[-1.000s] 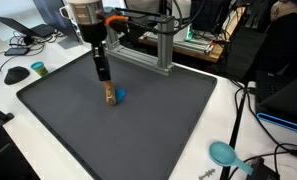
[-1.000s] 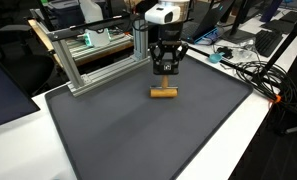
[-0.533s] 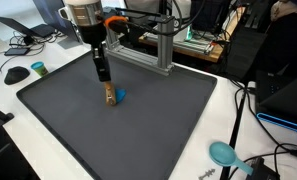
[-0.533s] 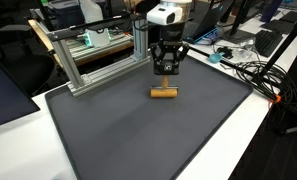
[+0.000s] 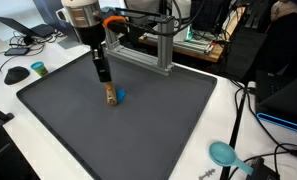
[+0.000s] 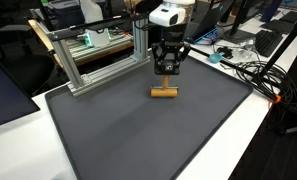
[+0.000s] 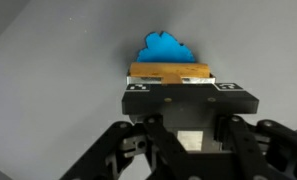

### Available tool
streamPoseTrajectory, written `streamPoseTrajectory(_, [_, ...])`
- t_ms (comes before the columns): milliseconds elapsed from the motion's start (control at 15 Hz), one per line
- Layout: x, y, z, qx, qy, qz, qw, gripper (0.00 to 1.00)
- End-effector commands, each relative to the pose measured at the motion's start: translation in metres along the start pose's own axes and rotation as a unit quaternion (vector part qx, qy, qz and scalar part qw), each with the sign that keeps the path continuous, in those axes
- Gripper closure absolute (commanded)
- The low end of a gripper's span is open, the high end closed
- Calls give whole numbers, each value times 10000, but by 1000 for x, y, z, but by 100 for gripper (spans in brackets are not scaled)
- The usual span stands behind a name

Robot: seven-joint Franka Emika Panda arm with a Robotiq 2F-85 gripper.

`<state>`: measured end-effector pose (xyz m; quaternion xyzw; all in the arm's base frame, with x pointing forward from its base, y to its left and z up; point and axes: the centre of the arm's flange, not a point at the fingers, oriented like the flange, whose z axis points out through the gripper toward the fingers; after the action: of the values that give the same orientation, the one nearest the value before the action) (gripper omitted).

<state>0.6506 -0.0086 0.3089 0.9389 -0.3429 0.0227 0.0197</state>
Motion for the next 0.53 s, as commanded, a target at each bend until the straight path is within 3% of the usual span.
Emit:
streamPoseTrajectory(0, [-5,-6,28,5,-463,-46,9989,78])
streamPoseTrajectory(467, [-3,-2,36,74,-606,-76,9981,78])
